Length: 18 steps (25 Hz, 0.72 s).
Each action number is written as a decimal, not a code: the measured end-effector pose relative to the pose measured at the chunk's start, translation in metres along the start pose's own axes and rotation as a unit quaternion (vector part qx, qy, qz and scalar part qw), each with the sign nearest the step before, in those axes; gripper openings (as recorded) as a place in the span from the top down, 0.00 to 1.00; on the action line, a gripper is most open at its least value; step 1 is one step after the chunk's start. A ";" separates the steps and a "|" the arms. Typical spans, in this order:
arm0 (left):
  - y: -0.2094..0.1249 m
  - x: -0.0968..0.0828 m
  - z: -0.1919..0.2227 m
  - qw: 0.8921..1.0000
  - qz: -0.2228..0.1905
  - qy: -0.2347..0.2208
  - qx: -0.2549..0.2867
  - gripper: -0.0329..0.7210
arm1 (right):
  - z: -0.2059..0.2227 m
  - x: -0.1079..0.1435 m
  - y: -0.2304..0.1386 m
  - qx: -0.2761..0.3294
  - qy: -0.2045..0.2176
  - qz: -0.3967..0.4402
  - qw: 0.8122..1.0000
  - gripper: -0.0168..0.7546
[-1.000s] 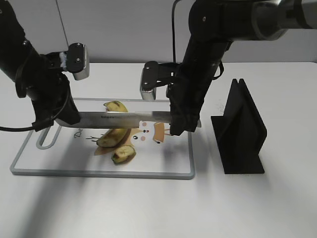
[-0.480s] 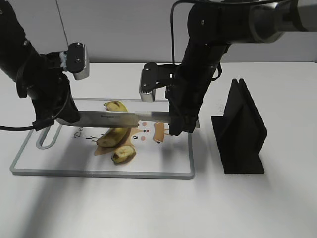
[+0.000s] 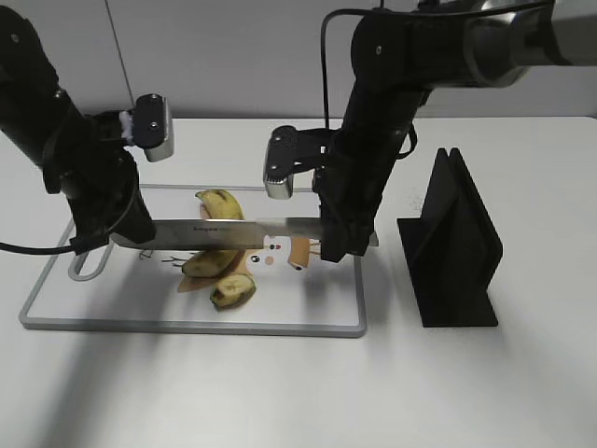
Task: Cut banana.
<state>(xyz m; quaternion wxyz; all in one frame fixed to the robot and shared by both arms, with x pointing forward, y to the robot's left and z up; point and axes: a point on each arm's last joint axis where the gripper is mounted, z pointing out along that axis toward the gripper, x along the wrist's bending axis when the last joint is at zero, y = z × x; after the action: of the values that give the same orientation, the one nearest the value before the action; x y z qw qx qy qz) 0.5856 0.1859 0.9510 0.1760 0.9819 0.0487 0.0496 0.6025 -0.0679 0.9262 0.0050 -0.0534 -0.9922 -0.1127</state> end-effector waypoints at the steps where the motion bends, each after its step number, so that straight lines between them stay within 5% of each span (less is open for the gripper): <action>1: 0.000 0.000 0.001 1.000 -0.002 -0.002 -0.001 0.94 | 0.002 0.000 0.000 0.001 0.002 0.001 1.000 0.77; 18: -0.003 0.004 0.019 1.000 -0.014 -0.020 -0.003 0.93 | 0.021 -0.005 -0.006 0.017 0.011 0.002 1.000 0.77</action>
<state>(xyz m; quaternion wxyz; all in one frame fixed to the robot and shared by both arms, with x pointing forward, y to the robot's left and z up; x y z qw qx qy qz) 0.5918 0.1826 0.9323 0.1801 0.9815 0.0590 0.0273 0.6067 -0.0690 0.9040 0.0172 -0.0540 -0.9938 -0.0959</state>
